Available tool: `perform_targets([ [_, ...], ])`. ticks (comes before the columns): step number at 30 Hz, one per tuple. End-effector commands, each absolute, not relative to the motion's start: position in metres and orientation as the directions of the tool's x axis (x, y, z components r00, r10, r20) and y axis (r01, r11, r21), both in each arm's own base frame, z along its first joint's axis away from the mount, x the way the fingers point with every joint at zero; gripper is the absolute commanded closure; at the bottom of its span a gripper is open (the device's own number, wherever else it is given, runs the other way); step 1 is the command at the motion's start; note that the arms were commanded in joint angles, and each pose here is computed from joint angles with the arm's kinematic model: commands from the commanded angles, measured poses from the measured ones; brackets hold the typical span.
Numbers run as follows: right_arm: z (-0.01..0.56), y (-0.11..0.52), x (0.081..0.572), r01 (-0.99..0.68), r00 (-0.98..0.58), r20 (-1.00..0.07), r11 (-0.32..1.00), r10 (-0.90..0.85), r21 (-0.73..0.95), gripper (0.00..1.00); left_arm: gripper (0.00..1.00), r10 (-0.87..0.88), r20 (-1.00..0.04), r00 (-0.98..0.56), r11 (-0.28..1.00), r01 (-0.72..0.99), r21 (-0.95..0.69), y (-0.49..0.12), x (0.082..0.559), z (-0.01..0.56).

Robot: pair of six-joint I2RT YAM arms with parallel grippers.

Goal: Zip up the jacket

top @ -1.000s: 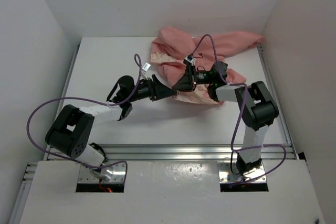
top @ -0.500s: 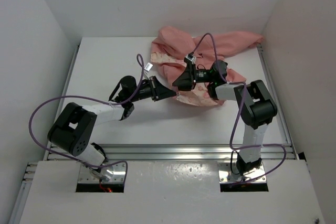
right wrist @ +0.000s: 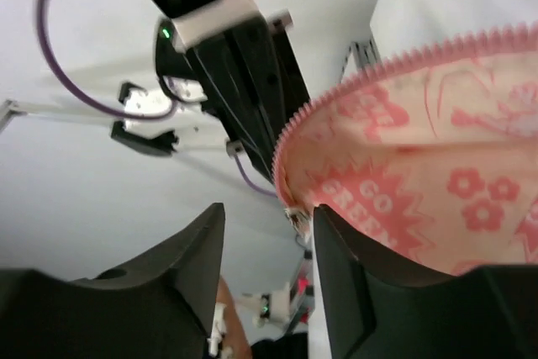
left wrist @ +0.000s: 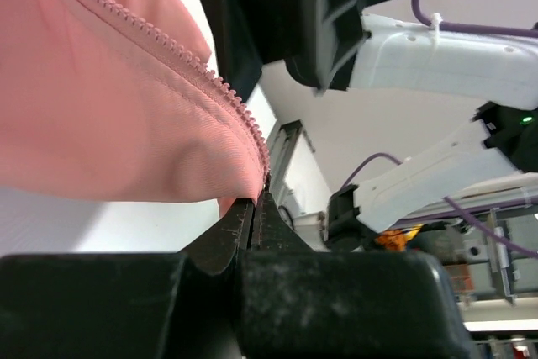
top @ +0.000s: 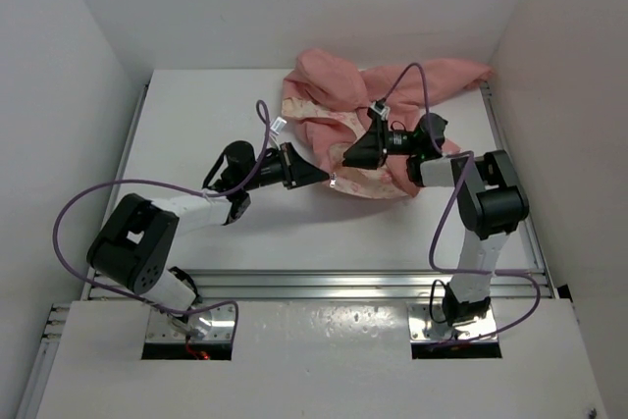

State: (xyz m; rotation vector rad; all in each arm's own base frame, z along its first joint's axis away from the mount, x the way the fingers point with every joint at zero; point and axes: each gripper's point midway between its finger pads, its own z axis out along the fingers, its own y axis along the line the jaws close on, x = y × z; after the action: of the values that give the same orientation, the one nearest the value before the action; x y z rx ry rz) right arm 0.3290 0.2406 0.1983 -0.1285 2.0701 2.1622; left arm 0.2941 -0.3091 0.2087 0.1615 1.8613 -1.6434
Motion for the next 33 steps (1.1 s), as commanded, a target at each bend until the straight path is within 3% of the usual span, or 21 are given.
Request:
perform_targets([
  [1, 0.207, 0.241, 0.298, -0.369, -0.929, -0.371, -0.054, -0.010, 0.928, 0.57, 1.00, -0.284, -0.646, -0.709, 0.205, 0.613, -0.763, -0.311, 0.289, 0.231],
  [3, 0.195, 0.233, 0.309, -0.395, -0.916, -0.396, 0.023, 0.062, 0.918, 0.57, 1.00, -0.291, -0.681, -0.672, 0.234, 0.640, -0.732, -0.307, 0.290, 0.240],
  [4, 0.185, 0.221, 0.297, -0.156, -0.981, -0.168, 0.125, 0.099, 0.980, 0.57, 1.00, -0.268, -0.671, -0.691, 0.273, 0.614, -0.741, -0.305, 0.289, 0.228],
  [5, 0.167, 0.214, 0.308, -0.555, -0.818, -0.574, 0.245, 0.010, 0.795, 0.57, 1.00, -0.252, -0.704, -0.664, 0.302, 0.637, -0.709, -0.303, 0.292, 0.227],
  [6, 0.166, 0.204, 0.274, -0.294, -0.954, -0.297, 0.371, -0.050, 0.881, 0.57, 1.00, -0.256, -0.718, -0.647, 0.322, 0.643, -0.694, -0.301, 0.293, 0.230],
  [7, 0.155, 0.198, 0.287, -0.365, -0.923, -0.378, 0.487, -0.077, 0.793, 0.57, 1.00, -0.245, -0.717, -0.653, 0.344, 0.633, -0.694, -0.298, 0.292, 0.225],
  [8, 0.160, 0.194, 0.287, -0.392, -0.908, -0.414, 0.500, -0.072, 0.773, 0.55, 1.00, -0.233, -0.732, -0.640, 0.363, 0.641, -0.676, -0.296, 0.291, 0.220],
  [10, 0.165, 0.177, 0.294, -0.319, -0.923, -0.384, 0.548, 0.005, 0.773, 0.50, 1.00, -0.233, -0.759, -0.608, 0.408, 0.648, -0.644, -0.290, 0.294, 0.222],
  [14, 0.146, 0.143, 0.291, -0.484, -0.826, -0.540, 0.692, -0.160, 0.535, 0.43, 1.00, -0.190, -0.790, -0.583, 0.534, 0.614, -0.581, -0.276, 0.299, 0.203],
  [16, 0.124, 0.122, 0.282, -0.572, -0.761, -0.575, 0.727, -0.299, 0.380, 0.43, 1.00, -0.158, -0.801, -0.577, 0.574, 0.607, -0.550, -0.269, 0.299, 0.195],
  [18, 0.110, 0.111, 0.278, -0.591, -0.752, -0.561, 0.733, -0.347, 0.338, 0.44, 1.00, -0.146, -0.807, -0.572, 0.586, 0.607, -0.536, -0.268, 0.300, 0.192],
  [19, 0.097, 0.105, 0.272, -0.607, -0.748, -0.542, 0.725, -0.383, 0.325, 0.50, 1.00, -0.135, -0.811, -0.570, 0.590, 0.611, -0.527, -0.267, 0.299, 0.190],
  [22, 0.086, 0.093, 0.266, -0.469, -0.856, -0.440, 0.767, -0.273, 0.437, 0.55, 1.00, -0.134, -0.814, -0.565, 0.611, 0.600, -0.516, -0.262, 0.300, 0.184],
  [24, 0.086, 0.080, 0.271, -0.305, -0.922, -0.375, 0.770, -0.093, 0.560, 0.55, 1.00, -0.139, -0.816, -0.561, 0.621, 0.592, -0.513, -0.261, 0.301, 0.181],
  [26, 0.083, 0.075, 0.273, -0.141, -0.955, -0.290, 0.762, 0.063, 0.632, 0.49, 1.00, -0.139, -0.825, -0.547, 0.626, 0.597, -0.501, -0.260, 0.303, 0.183],
  [29, 0.074, 0.070, 0.271, -0.085, -0.940, -0.309, 0.776, 0.147, 0.625, 0.46, 1.00, -0.139, -0.825, -0.547, 0.627, 0.597, -0.501, -0.261, 0.305, 0.181],
  [33, 0.078, 0.061, 0.291, -0.169, -0.902, -0.424, 0.839, 0.079, 0.518, 0.39, 1.00, -0.141, -0.816, -0.560, 0.628, 0.587, -0.511, -0.261, 0.305, 0.178],
])
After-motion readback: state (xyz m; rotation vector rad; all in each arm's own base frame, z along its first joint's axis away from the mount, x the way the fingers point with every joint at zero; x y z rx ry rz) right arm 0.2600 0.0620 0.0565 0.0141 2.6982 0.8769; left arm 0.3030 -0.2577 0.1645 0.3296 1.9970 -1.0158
